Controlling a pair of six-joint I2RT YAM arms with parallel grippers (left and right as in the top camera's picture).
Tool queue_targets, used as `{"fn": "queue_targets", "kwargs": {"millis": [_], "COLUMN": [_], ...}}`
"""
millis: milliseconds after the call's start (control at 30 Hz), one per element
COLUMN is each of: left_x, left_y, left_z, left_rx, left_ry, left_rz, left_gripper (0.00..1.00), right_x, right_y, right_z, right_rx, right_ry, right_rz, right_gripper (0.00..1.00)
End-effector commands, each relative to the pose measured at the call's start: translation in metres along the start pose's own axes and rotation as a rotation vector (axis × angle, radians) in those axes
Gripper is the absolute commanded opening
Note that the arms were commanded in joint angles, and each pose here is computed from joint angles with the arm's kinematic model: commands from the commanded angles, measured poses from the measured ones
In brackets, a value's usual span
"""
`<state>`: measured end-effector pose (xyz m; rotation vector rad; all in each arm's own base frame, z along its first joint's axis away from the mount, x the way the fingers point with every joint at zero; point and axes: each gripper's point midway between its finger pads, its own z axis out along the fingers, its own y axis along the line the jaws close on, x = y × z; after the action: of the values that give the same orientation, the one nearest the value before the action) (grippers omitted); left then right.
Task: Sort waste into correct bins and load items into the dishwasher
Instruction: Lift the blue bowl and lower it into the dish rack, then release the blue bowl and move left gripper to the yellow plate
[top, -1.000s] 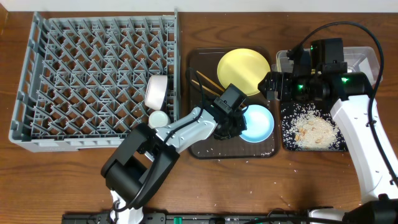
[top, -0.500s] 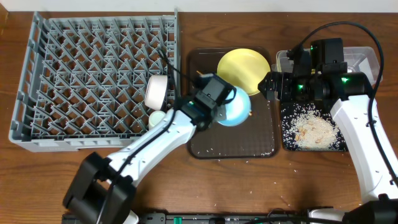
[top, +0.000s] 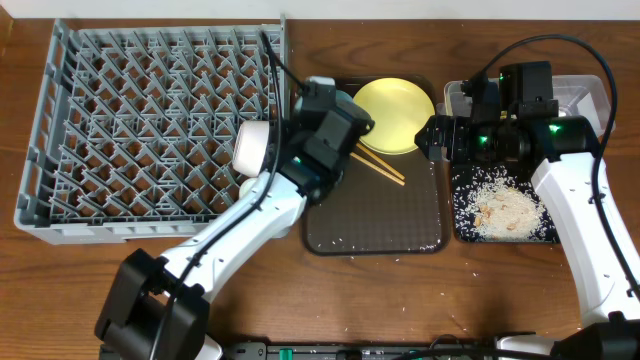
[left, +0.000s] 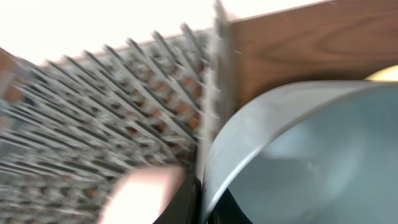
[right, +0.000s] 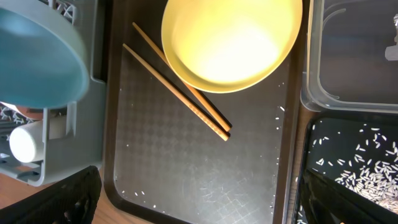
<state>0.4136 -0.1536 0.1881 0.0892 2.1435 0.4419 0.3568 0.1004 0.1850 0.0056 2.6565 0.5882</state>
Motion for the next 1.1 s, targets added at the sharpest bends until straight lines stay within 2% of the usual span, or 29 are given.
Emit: {"fn": "queue_targets", "kwargs": {"millis": [0,233,367,533,667,900,1067], "left_x": [-0.058,-0.119,-0.128,-0.116,-0.098,-0.075,-0.063], "left_y": [0.042,0.089,0.127,0.173,0.192,0.186,0.177], "left_z": [-0.015,-0.032,-0.028,-0.004,0.023,0.062,0.072], "left_rx": [-0.098,-0.060,-0.104,-0.259,-0.398,-0.646,-0.798], "left_ry": [-0.087,-0.093,-0.054,0.017,0.089,0.154,0.163], "left_rz": [0.020,-0.042,-0.033,-0.014,0.015,0.109,0.162], "left_gripper": [0.07,0.08,0.07,0.07,0.07,0.07,0.07], "right_x": [-0.002,-0.002,-0.002,-0.002,-0.002,-0.002,-0.002], "right_y": [0.002,0.002,0.002,0.002,0.002,0.002,0.002], "right_z": [-0.007,-0.007,-0.007,-0.007,-0.007,-0.007,-0.007], "right_rx": [-0.001,-0.001,-0.001,-0.001,-0.001,-0.001,-0.001], "right_ry": [-0.021,-0.021,-0.021,-0.021,-0.021,-0.021,-0.021], "right_rz": [-0.006,-0.006,-0.006,-0.006,-0.006,-0.006,-0.006], "right_gripper": [0.99,0.99,0.99,0.99,0.99,0.99,0.99]}}
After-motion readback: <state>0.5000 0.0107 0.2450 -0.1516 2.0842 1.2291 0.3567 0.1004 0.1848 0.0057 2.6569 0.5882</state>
